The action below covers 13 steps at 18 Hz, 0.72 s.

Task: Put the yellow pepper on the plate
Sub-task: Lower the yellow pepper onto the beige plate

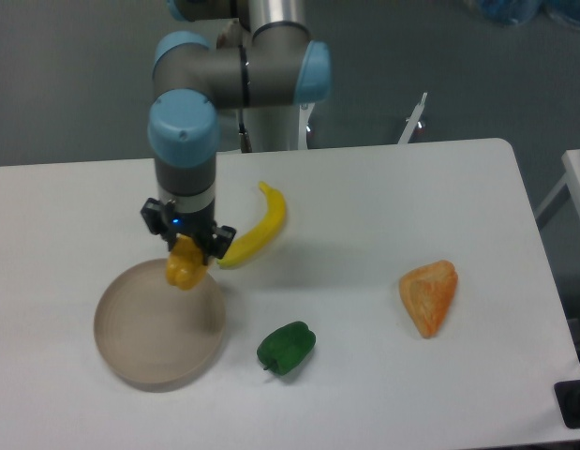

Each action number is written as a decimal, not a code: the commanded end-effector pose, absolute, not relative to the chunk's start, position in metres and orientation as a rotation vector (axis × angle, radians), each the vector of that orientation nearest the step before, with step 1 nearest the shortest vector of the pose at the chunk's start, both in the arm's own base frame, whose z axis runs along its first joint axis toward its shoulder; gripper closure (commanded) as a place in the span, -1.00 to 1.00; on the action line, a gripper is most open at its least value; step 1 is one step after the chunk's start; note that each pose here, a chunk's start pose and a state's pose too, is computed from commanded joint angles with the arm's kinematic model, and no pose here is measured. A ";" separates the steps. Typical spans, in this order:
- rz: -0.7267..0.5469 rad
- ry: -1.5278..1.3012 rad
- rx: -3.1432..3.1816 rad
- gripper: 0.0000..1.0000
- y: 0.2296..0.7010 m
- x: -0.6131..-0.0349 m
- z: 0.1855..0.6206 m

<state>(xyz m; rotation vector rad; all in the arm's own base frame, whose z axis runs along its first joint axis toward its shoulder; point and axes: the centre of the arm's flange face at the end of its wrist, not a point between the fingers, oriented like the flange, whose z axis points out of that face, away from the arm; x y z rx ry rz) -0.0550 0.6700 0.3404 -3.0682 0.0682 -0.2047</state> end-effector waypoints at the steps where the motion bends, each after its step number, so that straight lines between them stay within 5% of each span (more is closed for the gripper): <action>1: -0.199 0.072 -3.057 -0.09 0.677 -0.049 0.333; 13: -0.172 0.036 -3.028 -0.10 0.700 -0.032 0.294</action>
